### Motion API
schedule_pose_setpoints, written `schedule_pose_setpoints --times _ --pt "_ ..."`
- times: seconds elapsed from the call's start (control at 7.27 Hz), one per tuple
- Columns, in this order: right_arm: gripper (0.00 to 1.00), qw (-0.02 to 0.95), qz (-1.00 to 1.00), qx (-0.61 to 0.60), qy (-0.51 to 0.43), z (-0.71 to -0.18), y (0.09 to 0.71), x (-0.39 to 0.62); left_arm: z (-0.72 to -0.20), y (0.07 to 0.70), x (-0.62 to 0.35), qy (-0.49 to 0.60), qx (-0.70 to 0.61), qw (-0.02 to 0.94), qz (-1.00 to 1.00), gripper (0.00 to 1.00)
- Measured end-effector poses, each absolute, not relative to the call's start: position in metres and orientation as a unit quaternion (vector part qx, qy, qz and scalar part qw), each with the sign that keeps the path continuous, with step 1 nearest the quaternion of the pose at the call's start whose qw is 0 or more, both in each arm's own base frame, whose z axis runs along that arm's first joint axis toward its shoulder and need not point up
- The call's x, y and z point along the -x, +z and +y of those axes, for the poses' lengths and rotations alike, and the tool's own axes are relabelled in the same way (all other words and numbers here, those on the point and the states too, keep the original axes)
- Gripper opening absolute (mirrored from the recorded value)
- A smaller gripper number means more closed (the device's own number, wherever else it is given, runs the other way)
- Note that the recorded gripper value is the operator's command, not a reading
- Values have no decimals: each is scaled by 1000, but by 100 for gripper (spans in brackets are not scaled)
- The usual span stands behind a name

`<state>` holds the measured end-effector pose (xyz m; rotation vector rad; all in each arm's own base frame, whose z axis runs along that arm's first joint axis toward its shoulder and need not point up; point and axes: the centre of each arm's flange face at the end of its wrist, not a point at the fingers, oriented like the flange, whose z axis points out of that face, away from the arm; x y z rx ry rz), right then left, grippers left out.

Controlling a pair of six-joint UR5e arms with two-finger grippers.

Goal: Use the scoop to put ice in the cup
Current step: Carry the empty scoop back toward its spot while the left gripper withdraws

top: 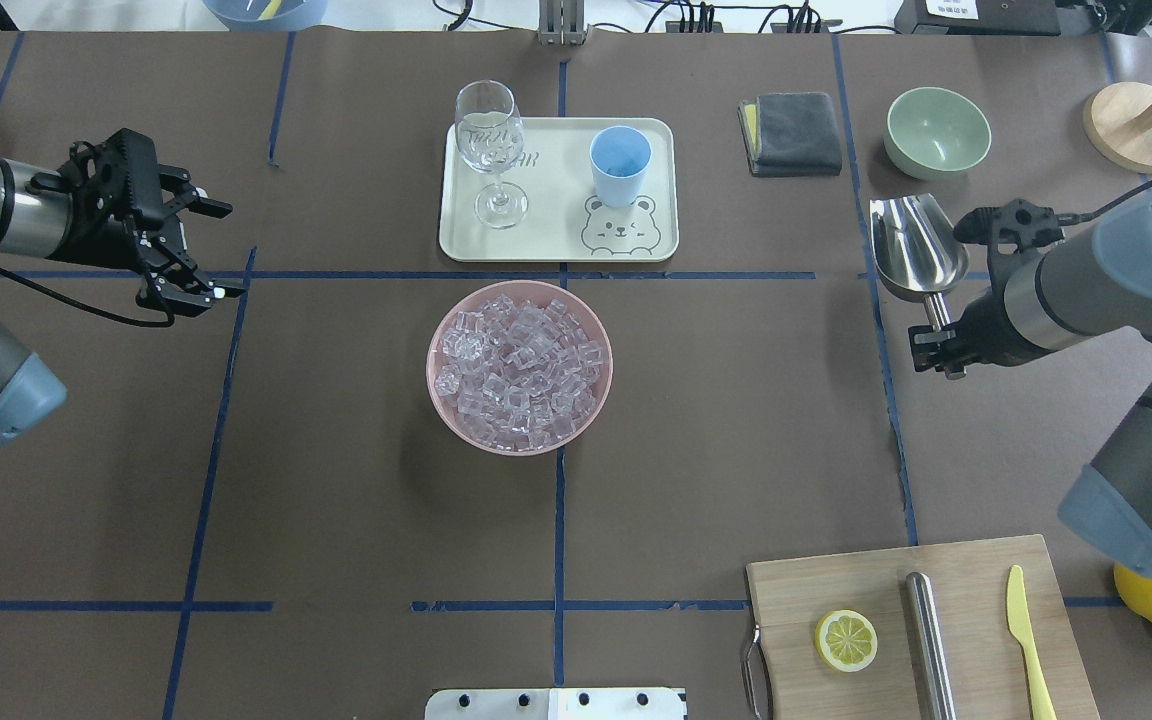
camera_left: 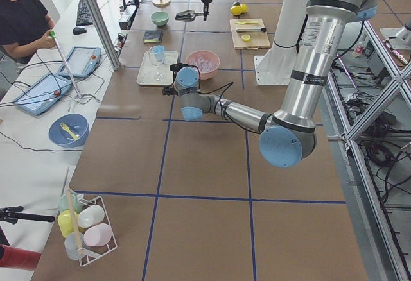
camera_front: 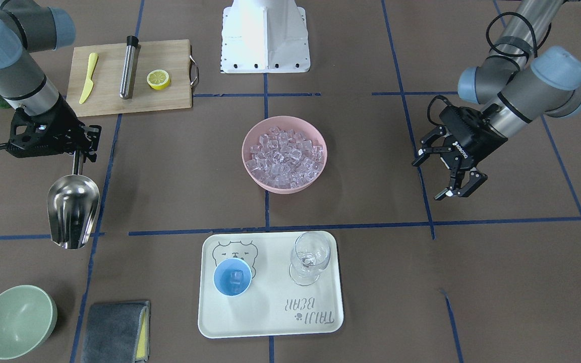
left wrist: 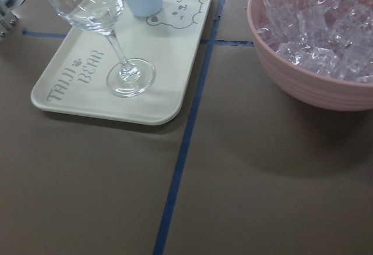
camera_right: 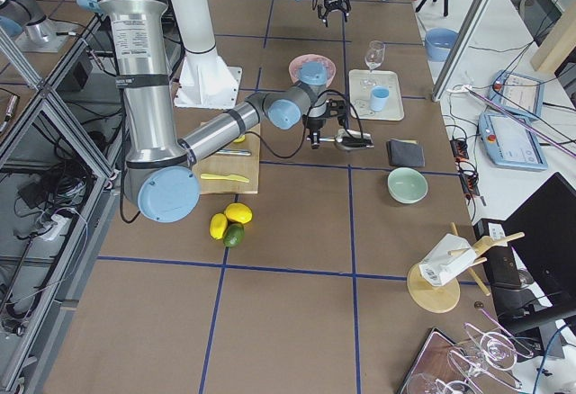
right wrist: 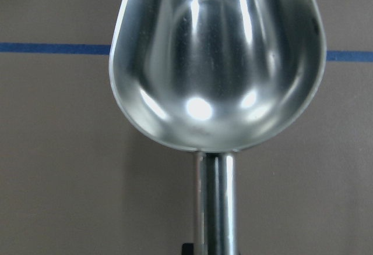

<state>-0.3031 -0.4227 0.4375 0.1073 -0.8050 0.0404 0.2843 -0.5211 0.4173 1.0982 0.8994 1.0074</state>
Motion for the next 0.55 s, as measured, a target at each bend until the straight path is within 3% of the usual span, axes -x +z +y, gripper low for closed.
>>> schedule_pose_setpoints --times 0.55 --pt "0 927 -375 -27 11 -372 486 318 -533 437 -262 441 -424 673 417 100"
